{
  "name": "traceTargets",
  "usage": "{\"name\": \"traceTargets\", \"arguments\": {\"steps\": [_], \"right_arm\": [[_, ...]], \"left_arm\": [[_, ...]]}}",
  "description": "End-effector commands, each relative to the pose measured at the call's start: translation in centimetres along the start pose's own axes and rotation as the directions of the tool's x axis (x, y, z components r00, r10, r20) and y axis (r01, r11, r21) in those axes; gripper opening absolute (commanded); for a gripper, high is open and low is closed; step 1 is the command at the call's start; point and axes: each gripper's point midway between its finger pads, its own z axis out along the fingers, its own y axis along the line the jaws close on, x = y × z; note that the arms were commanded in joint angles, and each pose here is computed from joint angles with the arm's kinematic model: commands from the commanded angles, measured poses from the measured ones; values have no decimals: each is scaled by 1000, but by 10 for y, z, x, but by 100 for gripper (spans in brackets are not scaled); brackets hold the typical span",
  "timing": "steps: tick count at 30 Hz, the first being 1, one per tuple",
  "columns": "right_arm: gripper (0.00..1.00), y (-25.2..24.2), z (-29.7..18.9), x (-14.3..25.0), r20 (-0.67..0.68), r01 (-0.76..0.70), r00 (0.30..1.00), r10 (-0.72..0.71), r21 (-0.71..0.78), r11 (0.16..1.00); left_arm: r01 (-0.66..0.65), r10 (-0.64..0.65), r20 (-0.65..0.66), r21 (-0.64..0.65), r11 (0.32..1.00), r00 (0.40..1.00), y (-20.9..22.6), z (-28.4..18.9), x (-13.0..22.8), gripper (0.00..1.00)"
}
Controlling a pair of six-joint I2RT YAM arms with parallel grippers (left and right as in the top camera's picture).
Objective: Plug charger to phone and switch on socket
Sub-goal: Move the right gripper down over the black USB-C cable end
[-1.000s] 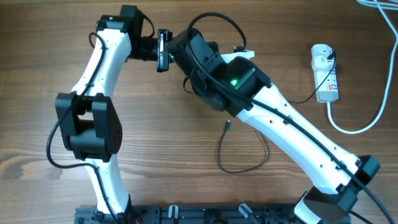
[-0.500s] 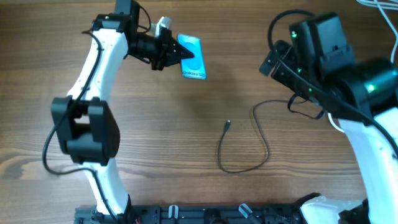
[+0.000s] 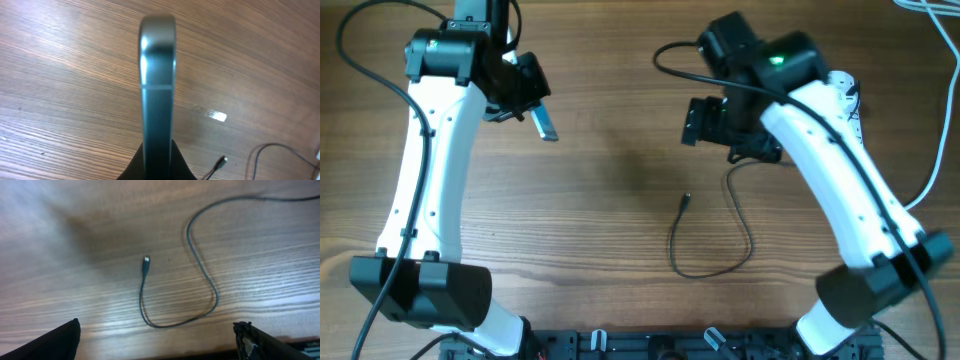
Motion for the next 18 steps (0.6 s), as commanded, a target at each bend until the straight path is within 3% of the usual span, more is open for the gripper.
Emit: {"name": "traceTargets", "arguments": {"steps": [1,4,9,12,15,18], "right_arm": [[100,5,27,4,-89,-12,996,16,46,999],[100,5,27,3,-65,-92,993,97,72,993],[100,22,6,29,-13,90,996,-89,45,995],[100,1,35,41,-49,40,998,-32,164,986],[100,16,86,50,-132,58,990,-52,49,997],[100,9,117,55,-160,35,987,-28,43,998]], "left_arm": [[70,-68,30,-54,996,997,24,-2,-11,4],[83,-83,10,-71,994,997,31,-2,-7,4],[84,-83,10,-71,994,996,31,-2,-7,4],[84,-83,11,-70,994,996,31,-2,-7,4],[83,-82,16,-67,994,996,31,-2,-9,4],[83,-82,16,-67,994,996,31,-2,-9,4]]}}
